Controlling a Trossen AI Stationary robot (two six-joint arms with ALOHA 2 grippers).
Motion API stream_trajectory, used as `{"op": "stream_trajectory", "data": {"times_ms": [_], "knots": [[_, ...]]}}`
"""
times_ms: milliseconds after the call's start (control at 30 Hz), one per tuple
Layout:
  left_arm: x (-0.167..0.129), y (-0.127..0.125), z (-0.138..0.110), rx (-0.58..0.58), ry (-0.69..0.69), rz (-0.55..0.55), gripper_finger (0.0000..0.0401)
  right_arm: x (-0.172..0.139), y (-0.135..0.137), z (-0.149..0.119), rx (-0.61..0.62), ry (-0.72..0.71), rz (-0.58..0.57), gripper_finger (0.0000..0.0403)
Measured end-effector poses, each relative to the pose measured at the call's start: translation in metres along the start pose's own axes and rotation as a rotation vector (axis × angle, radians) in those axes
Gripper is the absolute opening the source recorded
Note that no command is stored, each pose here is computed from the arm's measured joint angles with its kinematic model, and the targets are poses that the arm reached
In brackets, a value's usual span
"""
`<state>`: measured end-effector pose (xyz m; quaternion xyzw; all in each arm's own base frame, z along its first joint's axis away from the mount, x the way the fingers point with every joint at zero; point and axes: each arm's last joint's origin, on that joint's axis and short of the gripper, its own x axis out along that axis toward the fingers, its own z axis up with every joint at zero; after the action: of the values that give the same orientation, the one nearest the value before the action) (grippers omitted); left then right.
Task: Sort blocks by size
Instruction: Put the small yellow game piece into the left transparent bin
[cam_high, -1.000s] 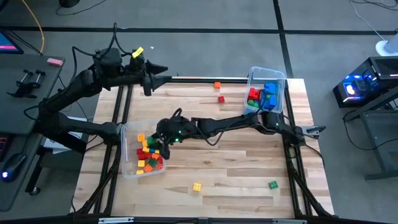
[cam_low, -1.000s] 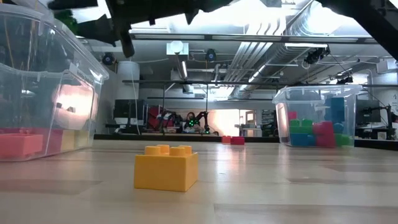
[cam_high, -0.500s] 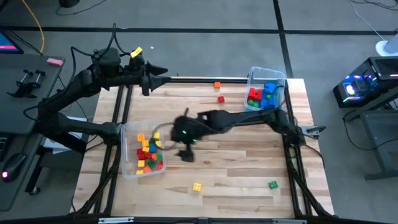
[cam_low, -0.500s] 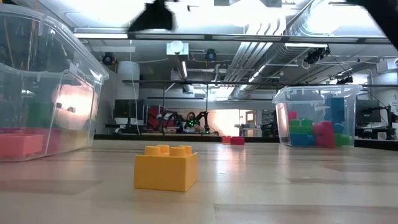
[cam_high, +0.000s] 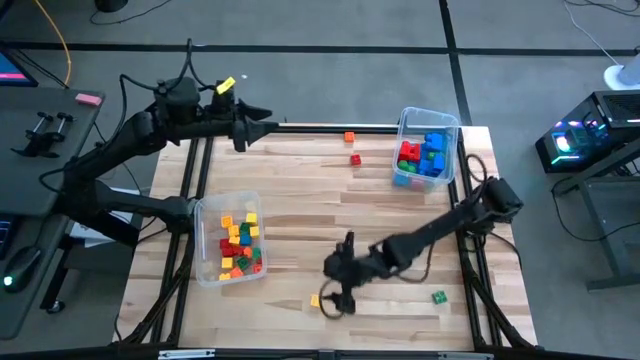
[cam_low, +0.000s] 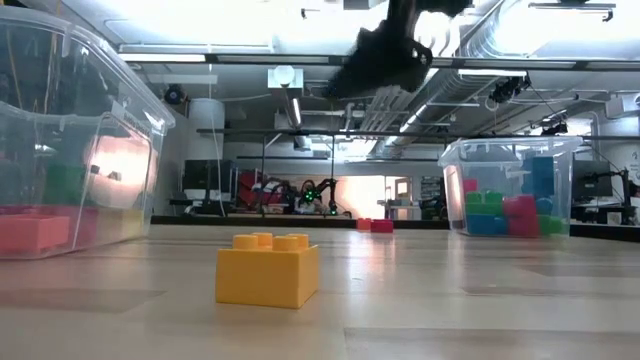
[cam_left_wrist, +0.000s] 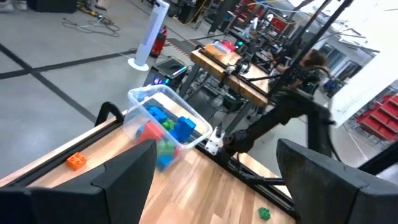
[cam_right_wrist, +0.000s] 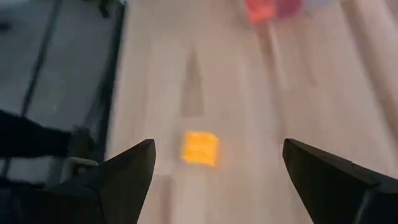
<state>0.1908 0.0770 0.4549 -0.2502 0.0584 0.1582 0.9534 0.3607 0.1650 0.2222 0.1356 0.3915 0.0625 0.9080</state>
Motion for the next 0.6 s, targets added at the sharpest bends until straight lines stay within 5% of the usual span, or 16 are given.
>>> {"op": "stream_trajectory", "data": {"times_ms": [367, 600], "knots": [[0.02, 0.005, -0.006, -0.003, 0.064, 0.025, 0.0319, 0.048, 0.024, -0.007, -0.035, 0.044, -0.184, 0.0348], [0.02, 0.004, -0.007, 0.045, 0.08, -0.015, 0.0319, 0.08, 0.05, -0.007, -0.026, 0.044, -0.152, 0.0348]]}}
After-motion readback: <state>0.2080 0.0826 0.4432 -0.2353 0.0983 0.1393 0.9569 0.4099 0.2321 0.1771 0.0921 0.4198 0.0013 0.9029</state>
